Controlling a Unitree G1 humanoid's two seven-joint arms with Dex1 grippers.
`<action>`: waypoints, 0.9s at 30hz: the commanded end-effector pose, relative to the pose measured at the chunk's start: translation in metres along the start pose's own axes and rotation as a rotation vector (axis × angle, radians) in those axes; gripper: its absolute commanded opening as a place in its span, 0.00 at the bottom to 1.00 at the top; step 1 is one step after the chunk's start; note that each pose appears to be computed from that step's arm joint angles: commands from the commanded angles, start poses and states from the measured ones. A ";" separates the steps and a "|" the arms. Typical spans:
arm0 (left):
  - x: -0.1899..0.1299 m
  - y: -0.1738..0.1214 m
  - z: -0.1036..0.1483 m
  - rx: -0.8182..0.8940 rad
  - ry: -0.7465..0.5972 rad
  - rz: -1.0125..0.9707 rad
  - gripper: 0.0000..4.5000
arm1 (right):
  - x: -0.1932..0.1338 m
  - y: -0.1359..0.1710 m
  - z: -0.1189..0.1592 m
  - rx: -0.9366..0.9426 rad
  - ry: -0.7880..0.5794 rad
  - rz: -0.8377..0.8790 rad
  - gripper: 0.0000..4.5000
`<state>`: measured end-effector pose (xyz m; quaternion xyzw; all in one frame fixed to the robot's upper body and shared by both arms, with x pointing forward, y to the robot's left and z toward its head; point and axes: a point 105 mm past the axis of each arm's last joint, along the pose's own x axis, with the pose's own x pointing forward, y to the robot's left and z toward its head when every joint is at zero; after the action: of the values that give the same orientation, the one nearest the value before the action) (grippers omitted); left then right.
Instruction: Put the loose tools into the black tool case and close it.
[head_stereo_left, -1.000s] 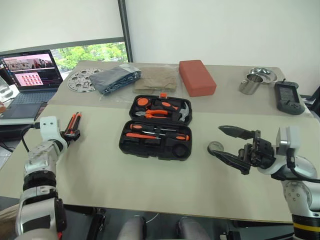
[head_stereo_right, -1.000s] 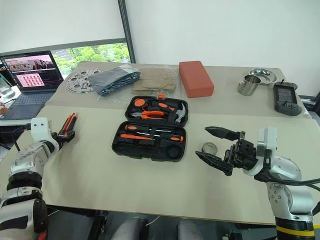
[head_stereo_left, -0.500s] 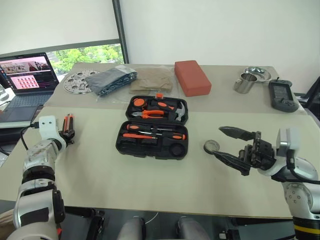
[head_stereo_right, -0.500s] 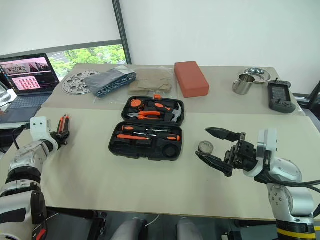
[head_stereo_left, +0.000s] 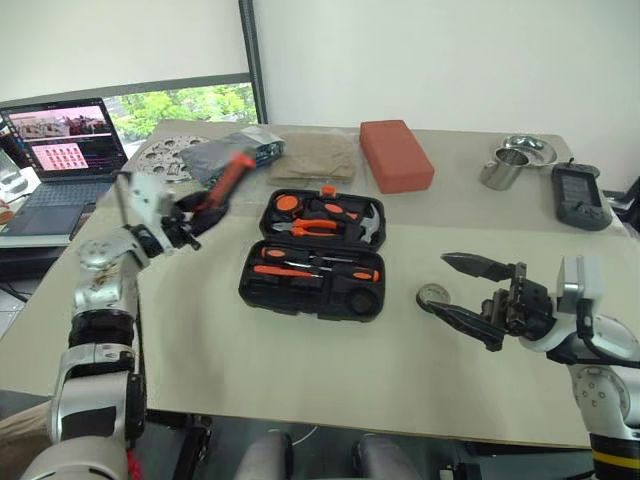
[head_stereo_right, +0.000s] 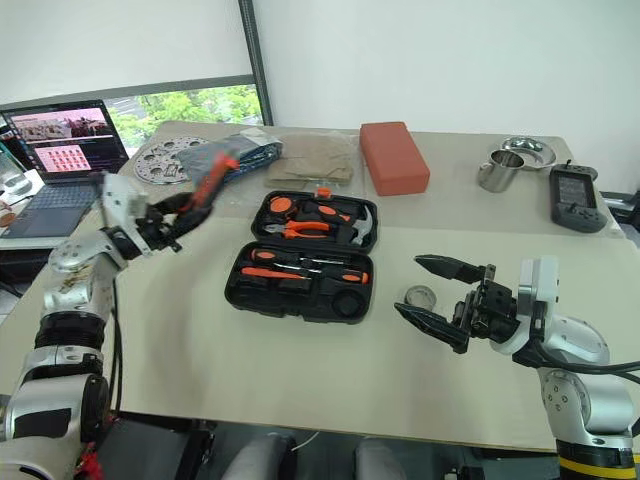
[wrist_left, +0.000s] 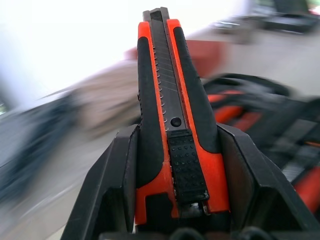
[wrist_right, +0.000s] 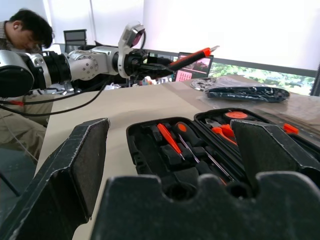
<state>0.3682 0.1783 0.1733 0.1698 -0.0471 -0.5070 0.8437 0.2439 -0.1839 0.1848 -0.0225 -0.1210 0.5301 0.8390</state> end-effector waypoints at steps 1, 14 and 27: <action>0.012 -0.036 -0.002 0.127 0.113 -0.318 0.40 | -0.005 -0.001 0.011 -0.059 -0.013 -0.007 1.00; 0.026 -0.049 -0.037 0.265 0.387 -0.550 0.40 | -0.016 0.007 0.017 -0.084 0.013 -0.060 1.00; 0.026 -0.048 -0.042 0.313 0.444 -0.648 0.40 | -0.014 0.007 0.019 -0.093 0.019 -0.062 1.00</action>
<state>0.3522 0.1478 0.1143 0.4018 0.1134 -0.6732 0.6103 0.2306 -0.1948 0.1865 -0.0433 -0.1164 0.4960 0.8594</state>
